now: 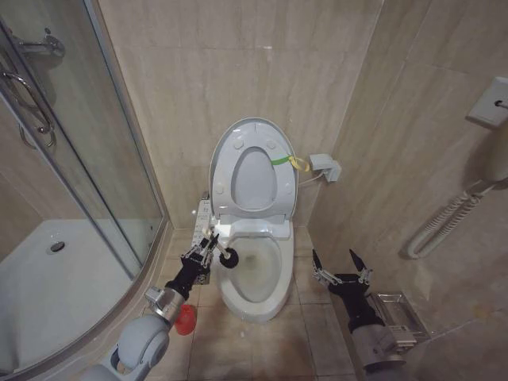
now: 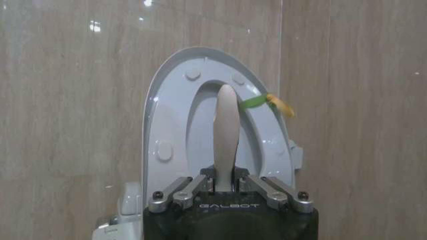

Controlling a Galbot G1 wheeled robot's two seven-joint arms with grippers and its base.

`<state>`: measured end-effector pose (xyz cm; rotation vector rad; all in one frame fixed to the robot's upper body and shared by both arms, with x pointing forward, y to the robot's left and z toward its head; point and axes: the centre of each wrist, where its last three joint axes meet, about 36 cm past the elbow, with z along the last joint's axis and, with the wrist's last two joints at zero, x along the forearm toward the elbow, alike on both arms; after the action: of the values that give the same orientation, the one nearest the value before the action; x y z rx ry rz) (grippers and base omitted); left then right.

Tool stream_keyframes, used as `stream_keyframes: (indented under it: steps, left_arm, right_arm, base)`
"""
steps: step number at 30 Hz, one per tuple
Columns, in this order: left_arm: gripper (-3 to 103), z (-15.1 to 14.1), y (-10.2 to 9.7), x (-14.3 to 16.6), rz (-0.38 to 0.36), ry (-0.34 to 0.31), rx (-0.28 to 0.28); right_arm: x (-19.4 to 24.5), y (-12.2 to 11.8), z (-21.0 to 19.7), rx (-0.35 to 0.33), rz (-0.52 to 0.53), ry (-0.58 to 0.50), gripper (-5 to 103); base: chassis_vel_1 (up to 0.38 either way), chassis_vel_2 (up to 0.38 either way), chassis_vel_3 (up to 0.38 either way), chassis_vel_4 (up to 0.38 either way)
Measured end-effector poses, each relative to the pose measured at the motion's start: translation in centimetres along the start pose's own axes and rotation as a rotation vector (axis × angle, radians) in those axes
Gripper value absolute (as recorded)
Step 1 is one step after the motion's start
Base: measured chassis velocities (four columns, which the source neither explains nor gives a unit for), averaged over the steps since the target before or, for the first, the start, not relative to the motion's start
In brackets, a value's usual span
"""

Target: Open the toilet lid, clean the toilet bowl with a toilet brush, close the toilet lid, and flush.

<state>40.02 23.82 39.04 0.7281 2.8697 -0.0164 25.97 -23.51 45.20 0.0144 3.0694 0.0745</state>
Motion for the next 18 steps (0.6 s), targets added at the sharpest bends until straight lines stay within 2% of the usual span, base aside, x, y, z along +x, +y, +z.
stream_keyframes:
  steps: [4, 8, 13, 16, 18]
  left_arm:
    - [17, 1.1, -0.1, -0.7, 0.003, -0.002, 0.006]
    - [17, 1.1, -0.7, -0.8, 0.015, -0.013, 0.016]
    - [17, 0.9, -0.1, -0.4, 0.051, -0.055, -0.040]
    - [17, 0.5, -0.3, 0.0, 0.043, -0.060, -0.043]
    - [17, -0.4, -0.9, 0.5, 0.012, -0.063, -0.048]
  right_arm:
    - [0.0, 0.0, 0.0, 0.000, 0.000, 0.000, 100]
    - [0.0, 0.0, 0.0, 0.000, 0.000, 0.000, 100]
    - [0.0, 0.0, 0.0, 0.000, 0.000, 0.000, 100]
    - [0.0, 0.0, 0.0, 0.000, 0.000, 0.000, 100]
    - [0.0, 0.0, 0.0, 0.000, 0.000, 0.000, 100]
  base:
    - [0.000, 0.000, 0.000, 0.000]
    - [0.000, 0.000, 0.000, 0.000]
    - [0.000, 0.000, 0.000, 0.000]
    - [0.000, 0.000, 0.000, 0.000]
    - [0.000, 0.000, 0.000, 0.000]
